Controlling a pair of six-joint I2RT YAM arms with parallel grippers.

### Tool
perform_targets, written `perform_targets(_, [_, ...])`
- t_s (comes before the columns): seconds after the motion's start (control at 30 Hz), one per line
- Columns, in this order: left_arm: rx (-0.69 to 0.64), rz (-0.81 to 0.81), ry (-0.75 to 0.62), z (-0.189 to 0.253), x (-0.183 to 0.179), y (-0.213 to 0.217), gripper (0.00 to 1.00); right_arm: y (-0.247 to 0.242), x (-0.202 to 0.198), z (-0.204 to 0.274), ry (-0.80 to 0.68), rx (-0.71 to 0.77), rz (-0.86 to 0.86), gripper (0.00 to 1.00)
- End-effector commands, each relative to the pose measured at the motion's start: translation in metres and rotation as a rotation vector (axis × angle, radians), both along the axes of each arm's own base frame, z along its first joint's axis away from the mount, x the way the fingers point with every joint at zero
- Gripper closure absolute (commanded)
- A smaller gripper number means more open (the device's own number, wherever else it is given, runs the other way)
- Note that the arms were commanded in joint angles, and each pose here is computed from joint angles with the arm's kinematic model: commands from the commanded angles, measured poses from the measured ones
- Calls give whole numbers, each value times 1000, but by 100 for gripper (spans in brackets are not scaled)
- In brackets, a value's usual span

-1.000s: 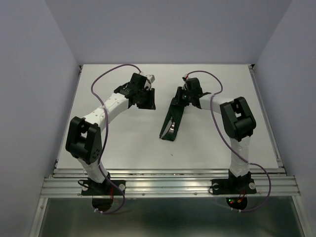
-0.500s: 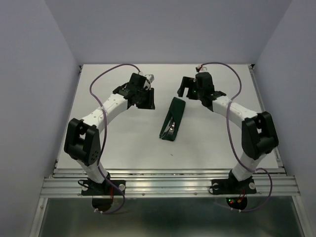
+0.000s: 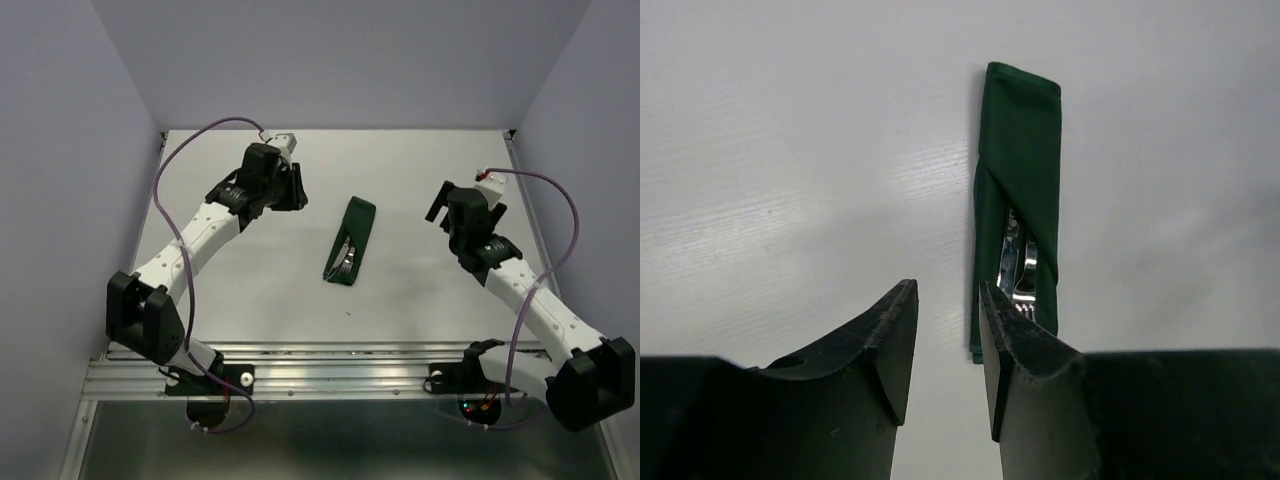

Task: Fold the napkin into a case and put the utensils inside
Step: Reset both arms

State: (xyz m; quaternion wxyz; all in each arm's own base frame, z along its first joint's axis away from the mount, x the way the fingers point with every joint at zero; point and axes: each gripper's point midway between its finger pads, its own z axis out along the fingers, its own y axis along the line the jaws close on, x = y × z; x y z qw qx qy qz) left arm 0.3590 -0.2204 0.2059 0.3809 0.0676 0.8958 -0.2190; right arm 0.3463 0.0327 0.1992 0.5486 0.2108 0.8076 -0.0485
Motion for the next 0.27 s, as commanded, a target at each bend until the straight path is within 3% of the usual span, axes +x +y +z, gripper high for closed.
perform_targets(0.0, [-57, 90, -149, 45, 10, 14, 58, -36, -44, -7, 29, -40, -153, 0])
perform_targets(0.23, [-108, 114, -235, 75, 7, 20, 58, -43, -74, -12, -10, 21, -162, 0])
